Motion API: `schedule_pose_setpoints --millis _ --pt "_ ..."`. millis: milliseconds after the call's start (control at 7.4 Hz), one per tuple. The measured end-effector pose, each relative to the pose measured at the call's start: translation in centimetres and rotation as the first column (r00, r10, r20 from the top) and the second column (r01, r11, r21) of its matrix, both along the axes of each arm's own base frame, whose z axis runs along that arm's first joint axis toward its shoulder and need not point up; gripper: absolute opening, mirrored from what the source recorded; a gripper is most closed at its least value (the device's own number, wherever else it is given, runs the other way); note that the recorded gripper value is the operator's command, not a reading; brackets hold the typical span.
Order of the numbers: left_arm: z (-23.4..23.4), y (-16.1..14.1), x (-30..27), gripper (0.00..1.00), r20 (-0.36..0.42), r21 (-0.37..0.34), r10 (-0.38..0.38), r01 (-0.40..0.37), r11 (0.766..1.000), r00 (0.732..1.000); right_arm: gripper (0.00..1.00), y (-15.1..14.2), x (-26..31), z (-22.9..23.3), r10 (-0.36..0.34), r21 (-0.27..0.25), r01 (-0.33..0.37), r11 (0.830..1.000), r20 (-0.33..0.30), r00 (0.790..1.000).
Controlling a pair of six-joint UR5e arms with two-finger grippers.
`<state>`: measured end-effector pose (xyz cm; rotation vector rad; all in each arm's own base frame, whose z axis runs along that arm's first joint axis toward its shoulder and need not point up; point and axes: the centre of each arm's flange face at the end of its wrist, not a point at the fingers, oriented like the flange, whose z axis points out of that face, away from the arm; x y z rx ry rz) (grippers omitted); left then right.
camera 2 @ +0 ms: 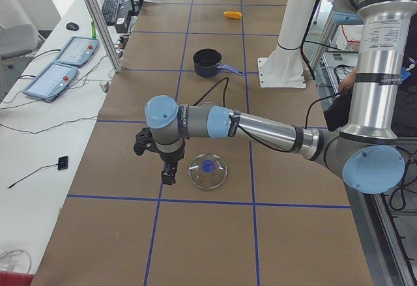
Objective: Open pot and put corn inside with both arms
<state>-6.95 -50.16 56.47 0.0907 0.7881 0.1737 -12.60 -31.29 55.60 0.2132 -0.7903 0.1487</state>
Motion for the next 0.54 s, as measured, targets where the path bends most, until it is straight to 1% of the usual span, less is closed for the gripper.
schedule_pose_setpoints --millis 135,270,541 --pt "0.0 0.0 0.0 0.98 0.000 0.000 0.000 0.000 1.000 1.000 1.00 1.3 -1.6 1.1 0.014 0.008 -0.014 1.000 -0.035 0.999" --pt "-0.1 -0.1 0.0 0.98 0.000 0.001 0.000 0.000 1.000 1.000 1.00 2.5 -3.3 2.4 0.023 0.027 -0.022 0.999 -0.059 0.998" --pt "0.0 -0.1 0.1 0.98 0.000 0.000 0.002 -0.002 1.000 1.000 1.00 4.6 -4.9 4.8 0.038 0.062 -0.033 0.998 -0.079 0.996"
